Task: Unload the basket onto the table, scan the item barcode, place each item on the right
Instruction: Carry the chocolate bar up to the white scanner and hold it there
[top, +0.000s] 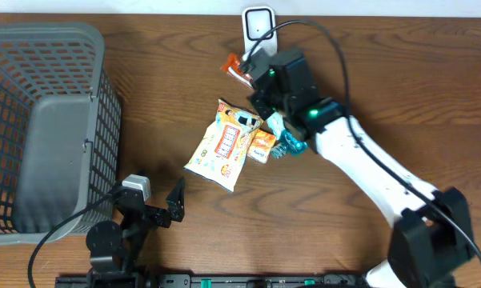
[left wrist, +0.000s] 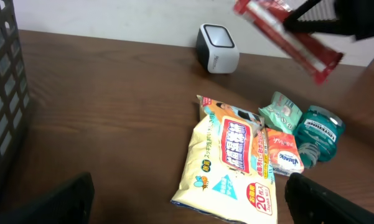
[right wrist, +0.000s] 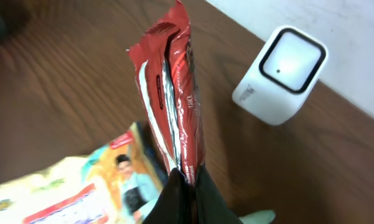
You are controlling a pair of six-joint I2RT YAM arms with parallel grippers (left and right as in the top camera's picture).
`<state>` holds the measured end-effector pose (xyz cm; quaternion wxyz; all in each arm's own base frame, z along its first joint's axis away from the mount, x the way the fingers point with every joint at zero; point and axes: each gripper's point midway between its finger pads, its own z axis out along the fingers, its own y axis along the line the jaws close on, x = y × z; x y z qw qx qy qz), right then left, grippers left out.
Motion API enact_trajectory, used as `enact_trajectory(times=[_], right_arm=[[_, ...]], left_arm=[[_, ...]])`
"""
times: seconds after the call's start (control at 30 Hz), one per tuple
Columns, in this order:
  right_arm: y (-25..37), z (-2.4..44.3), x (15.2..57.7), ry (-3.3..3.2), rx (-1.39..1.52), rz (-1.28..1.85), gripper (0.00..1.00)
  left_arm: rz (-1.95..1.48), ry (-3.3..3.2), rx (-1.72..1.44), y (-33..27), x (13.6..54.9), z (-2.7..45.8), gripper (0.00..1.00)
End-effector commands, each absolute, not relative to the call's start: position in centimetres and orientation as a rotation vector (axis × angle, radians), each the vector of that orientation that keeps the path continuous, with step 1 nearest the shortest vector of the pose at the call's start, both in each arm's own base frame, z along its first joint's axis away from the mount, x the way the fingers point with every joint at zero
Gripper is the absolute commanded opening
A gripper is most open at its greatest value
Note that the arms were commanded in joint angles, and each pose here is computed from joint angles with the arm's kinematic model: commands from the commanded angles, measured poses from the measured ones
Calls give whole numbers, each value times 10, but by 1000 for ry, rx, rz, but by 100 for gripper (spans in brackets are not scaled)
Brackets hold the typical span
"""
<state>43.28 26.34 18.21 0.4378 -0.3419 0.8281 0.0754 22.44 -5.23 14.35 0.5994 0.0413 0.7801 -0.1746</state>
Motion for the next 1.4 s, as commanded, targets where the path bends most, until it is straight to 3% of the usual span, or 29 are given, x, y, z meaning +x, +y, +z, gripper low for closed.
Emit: enact_trajectory(times=[0.0, 0.47, 1.0, 1.37], right_arm=[[256, 184, 457, 1942, -954, -41, 1], [290, 175, 540, 1443, -977, -344, 1], [314, 147, 620, 1336, -991, -458, 1], [303, 123, 644, 1373, -1071, -552, 1]], left_arm=[[-404, 1842, 70, -50, 225, 131, 98], [-404, 1842, 70, -50, 225, 131, 98], [-404, 1842, 70, -50, 225, 131, 98], [-404, 1842, 70, -50, 225, 131, 98]])
